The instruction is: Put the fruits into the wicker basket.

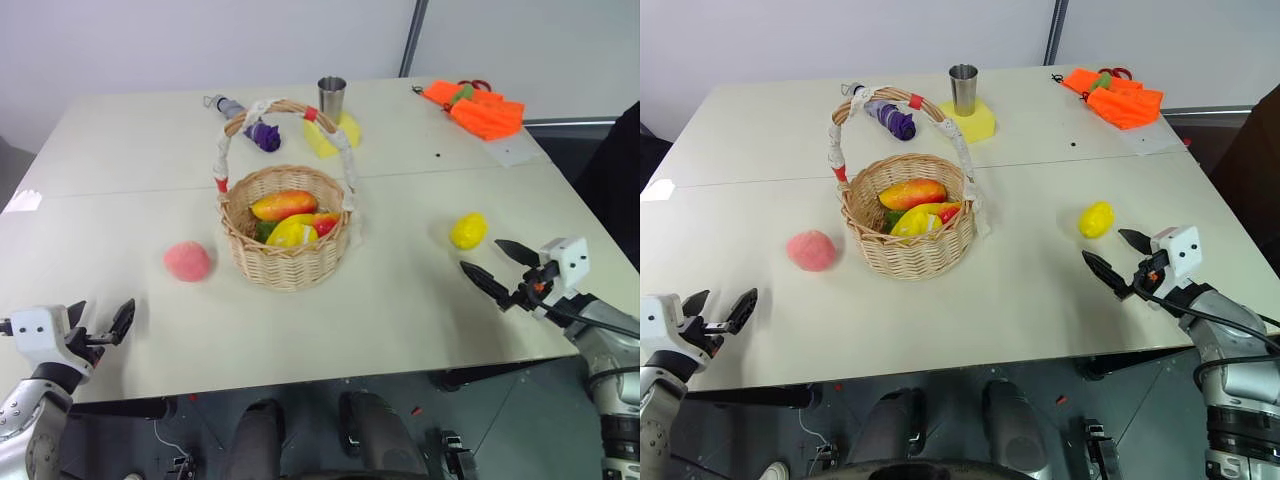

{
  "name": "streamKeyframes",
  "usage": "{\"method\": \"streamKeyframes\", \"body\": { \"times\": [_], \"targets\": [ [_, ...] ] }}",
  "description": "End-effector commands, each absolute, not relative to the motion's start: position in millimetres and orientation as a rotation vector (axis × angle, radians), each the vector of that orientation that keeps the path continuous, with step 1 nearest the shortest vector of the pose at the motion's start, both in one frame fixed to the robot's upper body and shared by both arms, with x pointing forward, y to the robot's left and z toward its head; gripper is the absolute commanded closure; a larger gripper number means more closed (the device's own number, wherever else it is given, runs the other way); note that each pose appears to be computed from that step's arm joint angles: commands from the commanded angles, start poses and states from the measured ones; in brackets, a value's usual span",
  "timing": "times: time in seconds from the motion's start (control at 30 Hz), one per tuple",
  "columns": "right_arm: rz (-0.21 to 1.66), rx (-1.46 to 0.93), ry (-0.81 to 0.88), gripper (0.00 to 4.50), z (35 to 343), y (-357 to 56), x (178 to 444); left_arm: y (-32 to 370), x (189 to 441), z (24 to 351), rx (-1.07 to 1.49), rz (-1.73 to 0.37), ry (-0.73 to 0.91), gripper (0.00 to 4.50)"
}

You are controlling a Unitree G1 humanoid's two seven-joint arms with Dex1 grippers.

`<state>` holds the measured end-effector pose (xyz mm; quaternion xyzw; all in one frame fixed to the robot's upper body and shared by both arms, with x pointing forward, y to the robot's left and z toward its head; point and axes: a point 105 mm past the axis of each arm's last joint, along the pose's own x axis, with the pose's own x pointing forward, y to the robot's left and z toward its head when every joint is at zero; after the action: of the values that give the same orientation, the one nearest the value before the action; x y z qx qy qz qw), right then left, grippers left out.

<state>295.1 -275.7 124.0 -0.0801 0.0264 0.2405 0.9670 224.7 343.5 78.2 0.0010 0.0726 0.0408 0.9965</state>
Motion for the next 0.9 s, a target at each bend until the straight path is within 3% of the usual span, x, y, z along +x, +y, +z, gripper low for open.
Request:
{"method": "streamKeyframes", "body": {
  "times": [0.03,0.37,0.57,0.73,0.9],
  "targets": [
    [0.482,-0.177,0.002,0.02,135.7,-275.0,298.9,346.1,224.7,91.7,0.033,0.087,0.112,0.0],
    [0.481,-0.182,-0.026,0.02,140.5,-271.5,304.1,342.5,233.4,108.3,0.052,0.062,0.069,0.0],
    [0.554,-0.164,-0.1,0.02,172.5,-257.4,302.6,313.7,255.8,143.9,0.022,-0.118,0.002,0.0],
    [0.83,-0.19,-0.064,0.02,195.9,-210.7,276.6,278.5,277.8,167.0,0.064,-0.278,0.032,0.0],
    [1.084,-0.208,-0.014,0.02,210.5,-163.8,246.6,255.1,290.5,164.6,0.126,-0.363,0.131,0.0]
  ]
}}
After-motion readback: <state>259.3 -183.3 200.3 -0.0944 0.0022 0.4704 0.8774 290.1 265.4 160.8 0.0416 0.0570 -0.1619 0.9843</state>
